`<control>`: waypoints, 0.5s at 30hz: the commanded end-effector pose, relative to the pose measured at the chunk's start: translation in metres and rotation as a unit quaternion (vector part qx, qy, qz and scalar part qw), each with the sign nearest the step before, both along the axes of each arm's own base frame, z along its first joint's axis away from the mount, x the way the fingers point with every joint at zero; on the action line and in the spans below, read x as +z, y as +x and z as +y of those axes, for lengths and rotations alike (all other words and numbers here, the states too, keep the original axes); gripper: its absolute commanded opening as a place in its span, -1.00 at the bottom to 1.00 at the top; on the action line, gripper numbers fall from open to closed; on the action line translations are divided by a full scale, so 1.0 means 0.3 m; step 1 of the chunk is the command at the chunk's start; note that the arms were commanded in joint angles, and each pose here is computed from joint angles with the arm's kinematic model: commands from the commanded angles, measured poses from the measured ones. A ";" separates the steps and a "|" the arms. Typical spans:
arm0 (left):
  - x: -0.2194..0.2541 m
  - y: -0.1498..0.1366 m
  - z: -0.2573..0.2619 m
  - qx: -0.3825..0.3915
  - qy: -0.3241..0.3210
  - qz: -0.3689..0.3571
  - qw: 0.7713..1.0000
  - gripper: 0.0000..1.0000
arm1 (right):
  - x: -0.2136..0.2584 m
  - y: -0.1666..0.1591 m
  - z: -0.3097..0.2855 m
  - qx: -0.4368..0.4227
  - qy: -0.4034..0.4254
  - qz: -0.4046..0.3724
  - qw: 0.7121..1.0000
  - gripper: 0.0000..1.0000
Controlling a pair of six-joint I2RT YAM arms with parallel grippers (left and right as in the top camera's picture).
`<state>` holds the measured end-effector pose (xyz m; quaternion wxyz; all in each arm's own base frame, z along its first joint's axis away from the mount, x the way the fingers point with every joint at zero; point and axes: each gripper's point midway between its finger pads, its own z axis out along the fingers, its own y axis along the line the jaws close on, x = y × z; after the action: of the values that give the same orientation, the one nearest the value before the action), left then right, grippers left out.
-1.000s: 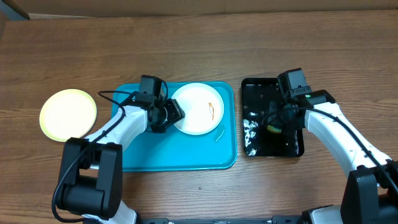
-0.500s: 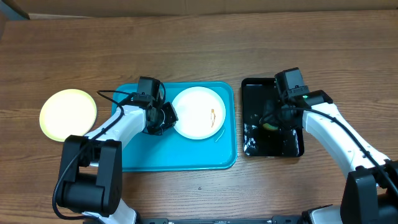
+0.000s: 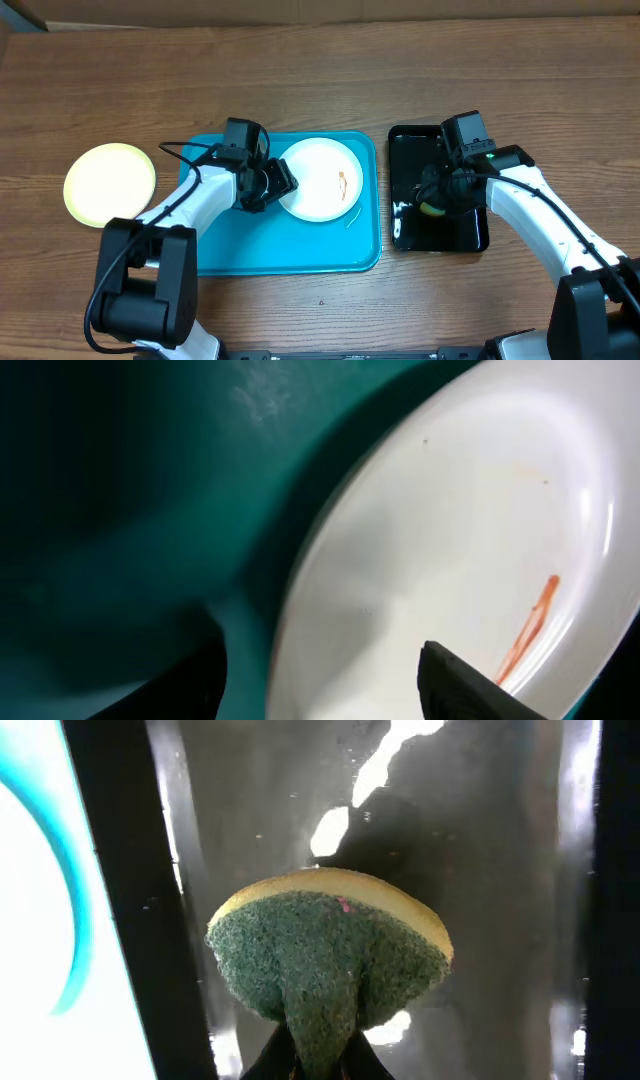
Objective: Clean dirty plates on tray and stack at the side
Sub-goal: 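Lift the sponge and carry it left over the white plate, right gripper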
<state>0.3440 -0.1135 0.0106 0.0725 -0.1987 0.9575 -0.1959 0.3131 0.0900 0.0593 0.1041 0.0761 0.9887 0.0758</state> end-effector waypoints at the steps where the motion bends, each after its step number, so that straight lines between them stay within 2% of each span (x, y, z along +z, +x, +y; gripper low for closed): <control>1: -0.084 -0.019 0.076 -0.056 0.067 0.011 0.996 -0.06 | -0.002 0.005 -0.017 0.010 -0.021 -0.006 1.000 -0.91; 3: -0.088 -0.007 0.113 -0.052 0.101 0.006 0.994 -0.14 | -0.002 0.005 -0.018 0.009 -0.021 -0.006 1.000 -0.91; 6: -0.097 -0.013 0.153 -0.047 0.144 0.009 0.988 -0.53 | -0.002 0.006 -0.019 0.009 -0.023 -0.007 1.000 -0.86; 9: -0.101 -0.033 0.142 -0.056 0.147 0.019 0.987 -0.90 | -0.002 0.013 -0.042 0.004 -0.042 -0.012 0.999 -0.86; 12: -0.106 -0.061 0.147 -0.043 0.161 0.037 0.985 -0.92 | -0.003 0.006 -0.028 0.015 -0.031 -0.008 0.999 -0.92; 15: -0.111 -0.098 0.172 0.016 0.171 0.070 0.983 -0.92 | 0.018 -0.041 0.115 0.096 0.083 0.012 0.992 -0.92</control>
<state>0.3400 -0.0840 0.0030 0.0806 -0.1613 0.9798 -0.0863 0.3107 0.0920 0.0591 0.1004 0.0449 0.9907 0.0795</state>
